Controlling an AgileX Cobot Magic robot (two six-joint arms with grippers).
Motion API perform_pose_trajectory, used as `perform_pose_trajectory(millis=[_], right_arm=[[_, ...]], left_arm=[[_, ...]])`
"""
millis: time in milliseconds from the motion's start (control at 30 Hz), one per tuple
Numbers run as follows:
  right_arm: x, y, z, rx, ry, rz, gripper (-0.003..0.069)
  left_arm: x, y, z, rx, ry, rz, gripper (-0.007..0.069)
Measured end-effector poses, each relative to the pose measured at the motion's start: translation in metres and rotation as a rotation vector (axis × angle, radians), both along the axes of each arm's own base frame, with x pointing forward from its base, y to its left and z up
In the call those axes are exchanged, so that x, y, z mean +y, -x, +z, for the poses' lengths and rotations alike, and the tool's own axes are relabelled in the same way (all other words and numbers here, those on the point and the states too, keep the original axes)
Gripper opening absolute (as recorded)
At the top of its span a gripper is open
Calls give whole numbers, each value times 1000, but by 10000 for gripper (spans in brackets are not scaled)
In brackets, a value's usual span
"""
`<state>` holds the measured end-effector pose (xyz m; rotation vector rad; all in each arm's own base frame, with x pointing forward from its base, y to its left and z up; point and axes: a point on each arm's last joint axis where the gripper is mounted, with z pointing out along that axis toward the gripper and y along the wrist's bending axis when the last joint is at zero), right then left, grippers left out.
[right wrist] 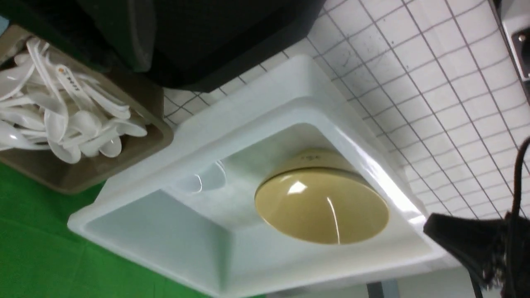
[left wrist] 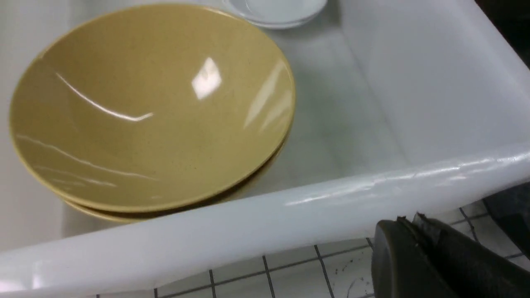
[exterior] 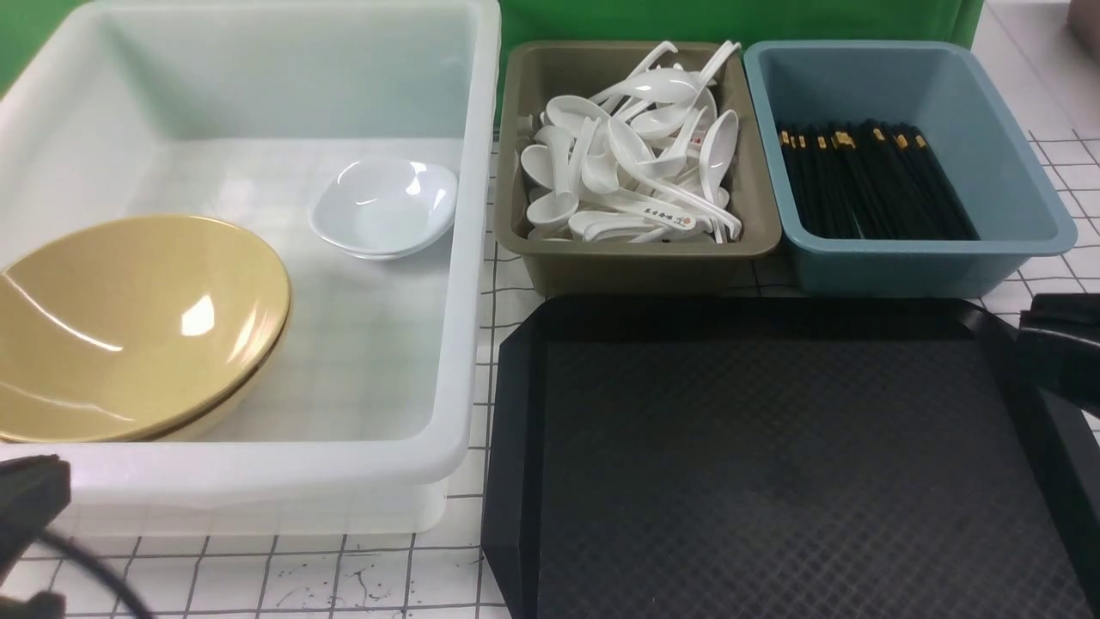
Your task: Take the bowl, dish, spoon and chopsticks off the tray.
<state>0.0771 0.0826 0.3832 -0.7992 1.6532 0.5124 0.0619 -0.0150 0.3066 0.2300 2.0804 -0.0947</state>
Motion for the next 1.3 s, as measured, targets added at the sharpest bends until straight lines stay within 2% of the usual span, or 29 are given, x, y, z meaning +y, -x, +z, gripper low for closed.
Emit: perform_pose_trajectory(millis=[67, 200, 433, 1067, 1133, 1233, 1300], right_arm=[[1, 0, -1, -7, -17, 4, 95], [1, -1, -2, -7, -21, 5, 99], [2, -1, -2, -6, -21, 5, 108], [-1, 0, -7, -52, -15, -2, 123], [-6, 2, -16, -76, -12, -17, 108], [-22, 2, -41, -113, -11, -118, 40], [-29, 3, -52, -121, -13, -177, 36]], left_arm=[[1, 9, -9, -93, -4, 14, -6], [2, 18, -21, -165, -7, 25, -6], [2, 22, -35, -156, -11, 22, -6], [2, 22, -35, -157, -13, 21, -6], [2, 22, -35, -157, -13, 21, -6], [2, 21, -35, -156, -13, 21, -6], [2, 21, -35, -155, -13, 21, -6]])
